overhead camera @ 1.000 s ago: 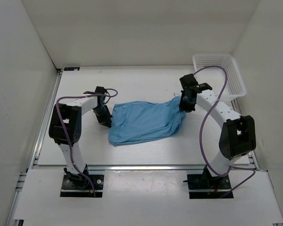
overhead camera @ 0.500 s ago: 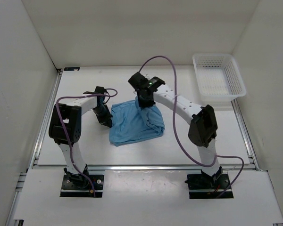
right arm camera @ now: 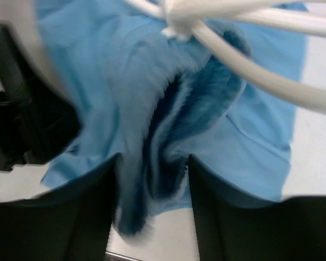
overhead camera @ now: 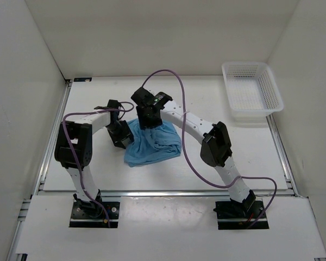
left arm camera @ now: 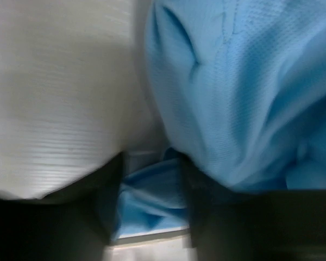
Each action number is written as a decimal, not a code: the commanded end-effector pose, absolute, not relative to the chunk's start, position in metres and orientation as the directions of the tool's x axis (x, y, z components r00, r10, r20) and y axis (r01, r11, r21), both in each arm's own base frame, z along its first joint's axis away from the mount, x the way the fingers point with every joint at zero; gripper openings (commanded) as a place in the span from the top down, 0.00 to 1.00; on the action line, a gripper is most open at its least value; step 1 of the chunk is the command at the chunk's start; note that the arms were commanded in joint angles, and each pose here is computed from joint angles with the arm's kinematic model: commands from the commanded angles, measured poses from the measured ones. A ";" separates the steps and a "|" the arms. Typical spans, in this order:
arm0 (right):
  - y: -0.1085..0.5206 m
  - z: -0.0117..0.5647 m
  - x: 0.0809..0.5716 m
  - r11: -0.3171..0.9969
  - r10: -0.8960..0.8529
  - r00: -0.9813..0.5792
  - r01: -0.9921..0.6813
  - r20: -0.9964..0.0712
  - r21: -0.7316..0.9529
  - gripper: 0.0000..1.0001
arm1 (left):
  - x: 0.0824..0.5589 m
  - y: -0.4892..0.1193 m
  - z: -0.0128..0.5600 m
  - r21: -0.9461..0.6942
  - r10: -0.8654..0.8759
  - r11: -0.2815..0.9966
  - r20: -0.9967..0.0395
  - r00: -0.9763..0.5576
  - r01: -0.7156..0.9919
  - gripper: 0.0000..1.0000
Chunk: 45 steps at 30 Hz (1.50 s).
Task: Fold and stack the shorts
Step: Fold the shorts
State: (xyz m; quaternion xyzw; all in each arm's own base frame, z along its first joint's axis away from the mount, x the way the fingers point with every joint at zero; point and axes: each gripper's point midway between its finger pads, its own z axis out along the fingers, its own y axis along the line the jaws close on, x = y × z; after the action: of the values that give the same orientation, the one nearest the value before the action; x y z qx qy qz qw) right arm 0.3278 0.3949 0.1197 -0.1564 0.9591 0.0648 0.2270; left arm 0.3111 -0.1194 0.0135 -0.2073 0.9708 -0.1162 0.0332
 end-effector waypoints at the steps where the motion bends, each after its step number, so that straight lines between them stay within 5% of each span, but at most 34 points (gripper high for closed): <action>1: 0.442 0.167 0.323 0.859 -0.228 -0.807 -0.430 -0.545 0.276 0.39 | 0.314 -0.095 0.026 -0.247 -0.461 0.866 -0.060 -0.885 -0.434 0.33; 3: 0.461 0.185 0.317 0.795 -0.212 -0.794 -0.479 -0.570 0.372 0.35 | 0.316 -0.069 0.052 -0.253 -0.515 0.841 -0.103 -0.851 -0.479 0.10; 4: 0.460 0.191 0.312 0.778 -0.218 -0.788 -0.497 -0.576 0.384 0.30 | 0.317 -0.058 0.061 -0.248 -0.524 0.839 -0.127 -0.842 -0.485 0.07; 10: 0.427 0.214 0.301 0.751 -0.215 -0.752 -0.536 -0.623 0.387 0.32 | 0.326 -0.022 0.129 -0.275 -0.567 0.820 -0.267 -0.779 -0.502 0.11; 14: 0.347 0.177 0.302 0.864 -0.097 -0.814 -0.354 -0.572 0.357 0.76 | 0.331 -0.049 0.149 -0.275 -0.480 0.873 -0.332 -0.812 -0.403 0.38; 16: 0.305 0.183 0.309 0.891 0.007 -0.821 -0.254 -0.570 0.377 0.84 | 0.335 -0.081 0.154 -0.286 -0.394 0.908 -0.341 -0.853 -0.305 0.38; 19: 0.252 0.161 0.304 0.923 0.063 -0.843 -0.154 -0.534 0.352 0.84 | 0.334 -0.118 0.143 -0.268 -0.311 0.936 -0.317 -0.896 -0.230 0.30; 20: 0.241 0.155 0.299 0.930 0.069 -0.853 -0.133 -0.518 0.342 0.84 | 0.328 -0.140 0.140 -0.256 -0.249 0.951 -0.316 -0.915 -0.171 0.20; 24: 0.197 0.131 0.281 0.956 0.105 -0.877 -0.041 -0.469 0.290 0.66 | 0.322 -0.184 0.118 -0.226 -0.152 0.970 -0.268 -0.951 -0.092 0.00; 29: 0.186 0.120 0.270 0.961 0.116 -0.890 -0.012 -0.440 0.277 0.62 | 0.334 -0.197 0.082 -0.157 -0.143 0.982 -0.224 -0.964 -0.109 0.00; 31: 0.184 0.118 0.268 0.963 0.125 -0.893 0.004 -0.433 0.269 0.61 | 0.339 -0.195 0.077 -0.135 -0.143 0.984 -0.228 -0.963 -0.114 0.09; 34: 0.179 0.123 0.268 0.966 0.130 -0.883 0.011 -0.451 0.258 0.61 | 0.340 -0.194 0.084 -0.134 -0.145 0.984 -0.245 -0.959 -0.115 0.49; 35: 0.174 0.125 0.271 0.969 0.139 -0.878 0.026 -0.457 0.246 0.61 | 0.339 -0.191 0.094 -0.133 -0.147 0.984 -0.263 -0.954 -0.115 0.76; 36: 0.173 0.129 0.271 0.969 0.132 -0.874 0.014 -0.467 0.247 0.61 | 0.339 -0.191 0.102 -0.140 -0.149 0.984 -0.272 -0.951 -0.114 0.88; 45: 0.171 0.130 0.272 0.973 0.114 -0.872 0.003 -0.475 0.229 0.61 | 0.323 -0.148 0.143 -0.224 -0.223 0.961 -0.292 -0.930 -0.160 0.85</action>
State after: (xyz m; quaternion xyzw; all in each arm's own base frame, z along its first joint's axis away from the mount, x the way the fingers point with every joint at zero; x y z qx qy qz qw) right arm 0.2688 0.1751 0.1198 0.0344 0.9638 0.1164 0.2376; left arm 0.3312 -0.1609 0.1188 -0.0953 0.9823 -0.0787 0.1404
